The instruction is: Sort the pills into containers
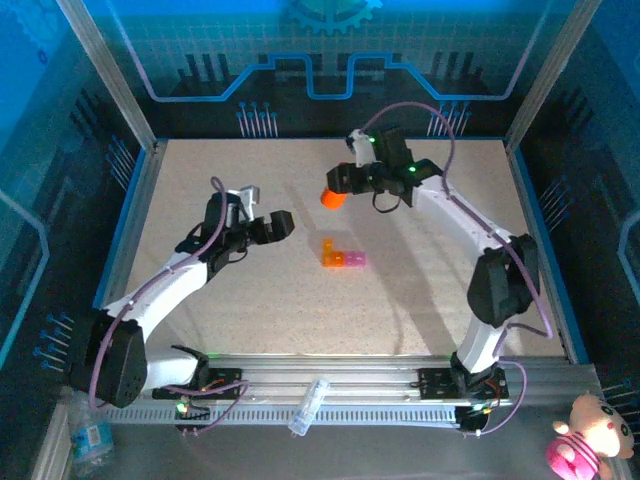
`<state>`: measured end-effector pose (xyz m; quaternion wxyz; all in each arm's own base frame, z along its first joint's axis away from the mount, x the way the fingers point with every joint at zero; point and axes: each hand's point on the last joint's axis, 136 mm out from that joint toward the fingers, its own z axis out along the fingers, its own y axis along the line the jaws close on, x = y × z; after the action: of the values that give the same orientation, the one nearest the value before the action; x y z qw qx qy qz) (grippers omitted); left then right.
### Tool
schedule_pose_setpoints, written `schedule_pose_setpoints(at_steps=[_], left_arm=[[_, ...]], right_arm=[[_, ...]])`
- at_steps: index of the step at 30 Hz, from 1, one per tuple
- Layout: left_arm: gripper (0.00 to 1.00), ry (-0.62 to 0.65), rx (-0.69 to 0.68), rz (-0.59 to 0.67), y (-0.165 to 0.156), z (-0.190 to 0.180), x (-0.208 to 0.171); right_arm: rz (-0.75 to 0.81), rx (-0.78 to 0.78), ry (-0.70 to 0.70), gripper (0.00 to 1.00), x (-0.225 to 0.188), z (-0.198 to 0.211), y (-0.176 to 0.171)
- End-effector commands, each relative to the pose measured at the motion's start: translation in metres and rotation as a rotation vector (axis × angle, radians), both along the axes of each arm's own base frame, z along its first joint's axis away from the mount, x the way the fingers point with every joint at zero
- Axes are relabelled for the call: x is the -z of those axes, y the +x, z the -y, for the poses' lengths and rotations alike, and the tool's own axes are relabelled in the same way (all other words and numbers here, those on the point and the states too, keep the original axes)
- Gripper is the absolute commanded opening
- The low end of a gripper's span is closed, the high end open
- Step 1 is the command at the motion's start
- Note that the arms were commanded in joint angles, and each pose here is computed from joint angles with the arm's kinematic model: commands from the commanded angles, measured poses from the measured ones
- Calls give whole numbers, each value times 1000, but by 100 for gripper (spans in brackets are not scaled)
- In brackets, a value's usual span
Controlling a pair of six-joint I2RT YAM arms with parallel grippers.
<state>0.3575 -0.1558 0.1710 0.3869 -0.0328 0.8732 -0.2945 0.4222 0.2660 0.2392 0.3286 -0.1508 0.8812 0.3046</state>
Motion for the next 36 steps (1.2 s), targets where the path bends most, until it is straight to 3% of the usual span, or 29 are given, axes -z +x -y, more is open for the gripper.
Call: schedule_pose_setpoints(at_steps=[1, 8, 10, 22, 36], left_arm=[[99, 102, 137, 235, 13, 25, -29], [99, 167, 421, 649, -18, 89, -56], [98, 165, 460, 711, -27, 101, -60], [97, 162, 607, 809, -49, 153, -70], [91, 119, 592, 782, -53, 160, -62]], right_arm=[[-28, -18, 70, 42, -18, 15, -22], [-63, -44, 103, 42, -26, 39, -58], [-67, -56, 110, 43, -28, 41, -67], [-123, -143, 187, 43, -26, 29, -108], [-130, -226, 179, 43, -20, -15, -134]])
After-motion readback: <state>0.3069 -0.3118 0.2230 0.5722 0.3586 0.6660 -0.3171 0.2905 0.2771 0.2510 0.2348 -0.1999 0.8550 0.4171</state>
